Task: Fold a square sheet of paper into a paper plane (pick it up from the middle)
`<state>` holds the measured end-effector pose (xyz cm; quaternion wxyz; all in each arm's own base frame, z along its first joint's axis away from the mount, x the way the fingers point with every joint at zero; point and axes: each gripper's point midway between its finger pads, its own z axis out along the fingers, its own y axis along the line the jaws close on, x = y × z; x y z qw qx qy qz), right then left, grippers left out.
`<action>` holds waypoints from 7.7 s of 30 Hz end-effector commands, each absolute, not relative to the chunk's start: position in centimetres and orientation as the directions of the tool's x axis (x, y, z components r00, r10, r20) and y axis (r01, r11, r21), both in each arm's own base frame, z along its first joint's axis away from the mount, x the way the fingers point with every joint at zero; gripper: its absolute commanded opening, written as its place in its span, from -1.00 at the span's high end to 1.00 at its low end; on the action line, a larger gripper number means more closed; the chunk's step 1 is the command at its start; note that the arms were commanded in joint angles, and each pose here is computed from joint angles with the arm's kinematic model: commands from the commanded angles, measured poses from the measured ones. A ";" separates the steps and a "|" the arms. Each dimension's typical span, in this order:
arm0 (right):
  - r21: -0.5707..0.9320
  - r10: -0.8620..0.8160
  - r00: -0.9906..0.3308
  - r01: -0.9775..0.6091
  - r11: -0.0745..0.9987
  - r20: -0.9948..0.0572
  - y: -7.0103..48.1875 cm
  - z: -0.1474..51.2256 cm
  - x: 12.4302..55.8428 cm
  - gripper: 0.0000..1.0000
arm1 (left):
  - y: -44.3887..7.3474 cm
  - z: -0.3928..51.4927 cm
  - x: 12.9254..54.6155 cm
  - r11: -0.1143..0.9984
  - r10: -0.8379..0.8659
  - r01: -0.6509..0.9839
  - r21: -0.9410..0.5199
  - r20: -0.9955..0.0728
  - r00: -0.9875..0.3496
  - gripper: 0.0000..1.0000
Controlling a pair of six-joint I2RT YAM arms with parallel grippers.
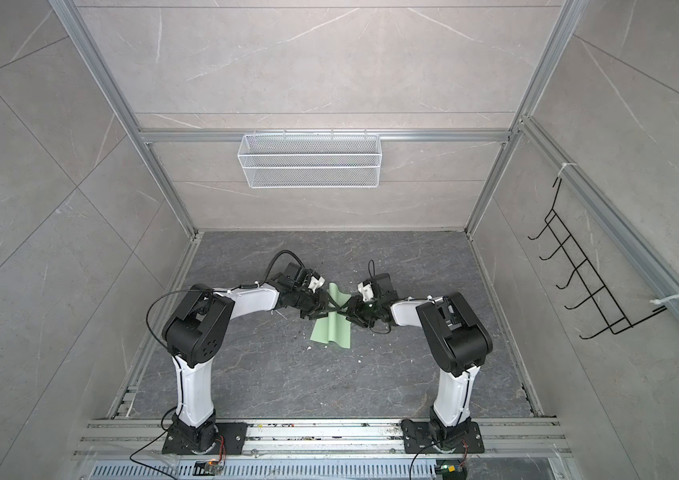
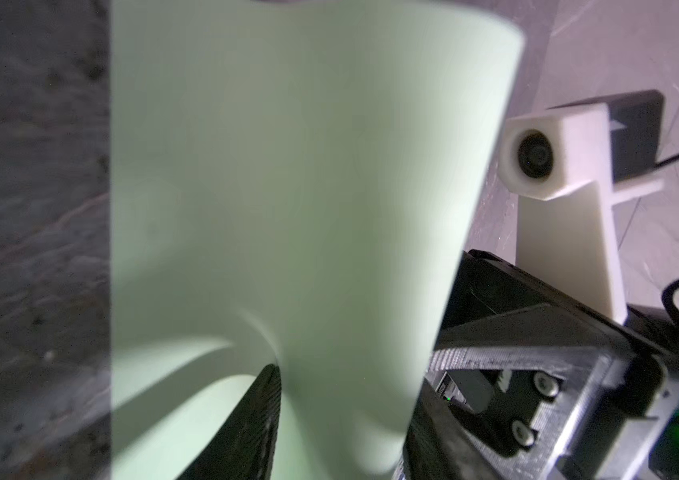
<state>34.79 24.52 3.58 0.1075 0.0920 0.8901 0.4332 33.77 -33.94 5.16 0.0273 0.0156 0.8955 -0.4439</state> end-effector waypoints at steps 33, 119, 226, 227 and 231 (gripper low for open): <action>0.916 0.190 -0.934 -0.230 0.329 -0.303 24.5 13.4 35.3 0.09 | -32.3 13.0 33.3 0.269 0.079 0.135 -0.954 -0.118 -0.990 0.22; 0.881 0.238 -0.971 0.093 0.465 -0.023 33.2 4.0 37.2 0.29 | -20.8 2.6 34.0 0.893 -0.153 -0.076 -0.444 -0.141 -0.978 -0.08; 0.829 0.103 -0.972 -0.123 0.546 -0.212 34.0 5.4 35.1 0.23 | -18.7 -5.4 28.0 0.999 -0.029 -0.024 0.032 0.187 -0.982 -0.18; 0.829 0.097 -0.974 -0.121 0.545 -0.206 34.2 5.2 35.1 0.28 | -18.7 -5.5 28.0 0.999 -0.030 -0.024 0.032 0.189 -0.981 -0.18; 0.830 0.086 -0.979 -0.108 0.548 -0.184 34.8 4.5 35.3 0.38 | -18.6 -5.6 27.9 0.999 -0.031 -0.025 0.037 0.191 -0.981 -0.18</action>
